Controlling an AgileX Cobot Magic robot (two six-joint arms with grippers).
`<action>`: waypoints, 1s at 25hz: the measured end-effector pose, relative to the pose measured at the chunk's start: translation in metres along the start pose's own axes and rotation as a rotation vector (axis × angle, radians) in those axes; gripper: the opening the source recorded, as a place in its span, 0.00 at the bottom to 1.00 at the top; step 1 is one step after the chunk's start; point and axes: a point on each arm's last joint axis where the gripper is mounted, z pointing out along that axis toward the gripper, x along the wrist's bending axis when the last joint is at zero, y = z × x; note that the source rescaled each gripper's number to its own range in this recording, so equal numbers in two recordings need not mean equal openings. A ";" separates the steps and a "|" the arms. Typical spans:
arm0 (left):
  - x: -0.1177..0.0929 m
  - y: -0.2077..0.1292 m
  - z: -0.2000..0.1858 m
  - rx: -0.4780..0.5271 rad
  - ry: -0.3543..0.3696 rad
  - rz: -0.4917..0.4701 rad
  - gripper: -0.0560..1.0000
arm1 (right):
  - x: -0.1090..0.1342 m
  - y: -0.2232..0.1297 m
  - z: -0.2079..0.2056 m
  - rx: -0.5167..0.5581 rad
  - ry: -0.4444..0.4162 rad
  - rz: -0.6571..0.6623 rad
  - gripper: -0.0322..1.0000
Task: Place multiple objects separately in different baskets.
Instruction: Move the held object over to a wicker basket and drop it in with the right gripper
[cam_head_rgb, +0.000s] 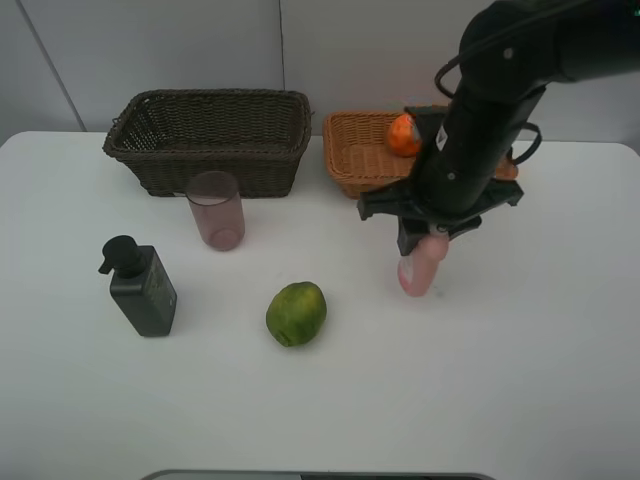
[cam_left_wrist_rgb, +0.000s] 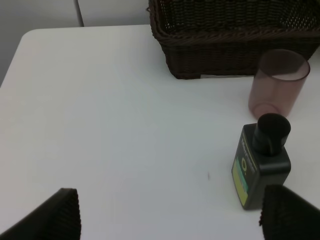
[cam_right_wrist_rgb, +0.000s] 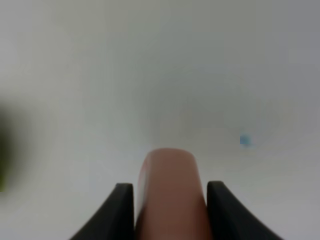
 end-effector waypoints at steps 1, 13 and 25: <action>0.000 0.000 0.000 0.000 0.000 0.000 0.94 | 0.002 0.008 -0.009 -0.023 0.008 -0.015 0.04; 0.000 0.000 0.000 0.000 0.000 0.000 0.94 | 0.067 0.094 -0.066 -0.263 0.107 -0.183 0.04; 0.000 0.000 0.000 0.000 0.000 0.000 0.94 | 0.111 0.151 -0.057 -0.558 0.196 -0.220 0.04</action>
